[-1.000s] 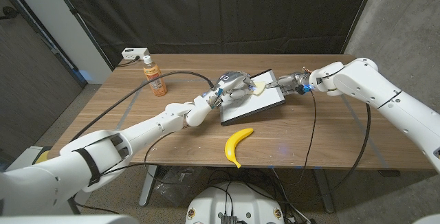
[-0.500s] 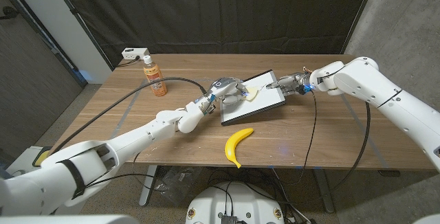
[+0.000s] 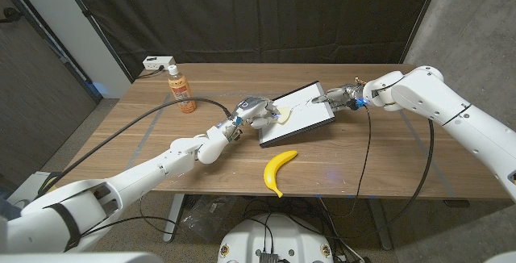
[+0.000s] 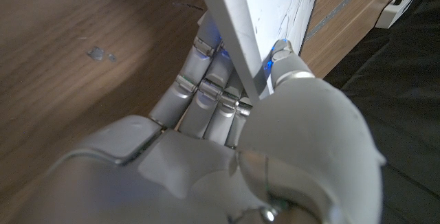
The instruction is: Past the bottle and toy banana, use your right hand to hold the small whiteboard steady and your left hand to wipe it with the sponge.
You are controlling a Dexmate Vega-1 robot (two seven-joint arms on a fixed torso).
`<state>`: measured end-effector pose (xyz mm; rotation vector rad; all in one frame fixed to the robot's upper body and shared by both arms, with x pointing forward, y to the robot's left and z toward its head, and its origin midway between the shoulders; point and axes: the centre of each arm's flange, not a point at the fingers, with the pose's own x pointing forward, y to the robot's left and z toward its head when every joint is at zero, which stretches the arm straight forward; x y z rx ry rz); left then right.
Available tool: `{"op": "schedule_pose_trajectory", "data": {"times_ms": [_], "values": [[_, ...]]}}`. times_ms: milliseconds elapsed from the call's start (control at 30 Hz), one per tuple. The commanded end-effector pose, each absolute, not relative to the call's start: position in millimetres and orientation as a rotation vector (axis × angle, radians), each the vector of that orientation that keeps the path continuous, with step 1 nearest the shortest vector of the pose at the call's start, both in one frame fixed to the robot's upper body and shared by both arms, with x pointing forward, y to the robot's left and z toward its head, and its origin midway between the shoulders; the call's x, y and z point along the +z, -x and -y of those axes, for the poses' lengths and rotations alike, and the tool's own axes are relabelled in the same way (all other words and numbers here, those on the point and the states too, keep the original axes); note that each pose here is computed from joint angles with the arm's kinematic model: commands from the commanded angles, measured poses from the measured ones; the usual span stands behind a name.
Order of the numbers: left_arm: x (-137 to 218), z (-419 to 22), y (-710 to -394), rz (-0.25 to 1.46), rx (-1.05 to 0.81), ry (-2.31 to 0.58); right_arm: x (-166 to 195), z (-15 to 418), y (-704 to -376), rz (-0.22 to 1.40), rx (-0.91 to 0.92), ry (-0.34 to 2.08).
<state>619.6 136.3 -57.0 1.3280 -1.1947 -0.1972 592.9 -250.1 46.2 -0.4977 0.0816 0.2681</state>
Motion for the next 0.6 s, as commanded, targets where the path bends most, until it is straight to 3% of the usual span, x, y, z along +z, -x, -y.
{"op": "schedule_pose_trajectory", "data": {"times_ms": [33, 600], "values": [[-51, -126, -618, 1.241, -0.213, -1.333, 45, 248, -592, -0.074, 0.271, 0.490], [-24, -79, -629, 1.361, -0.210, -1.337, 39, 248, -590, -0.083, 0.276, 0.483]]}}
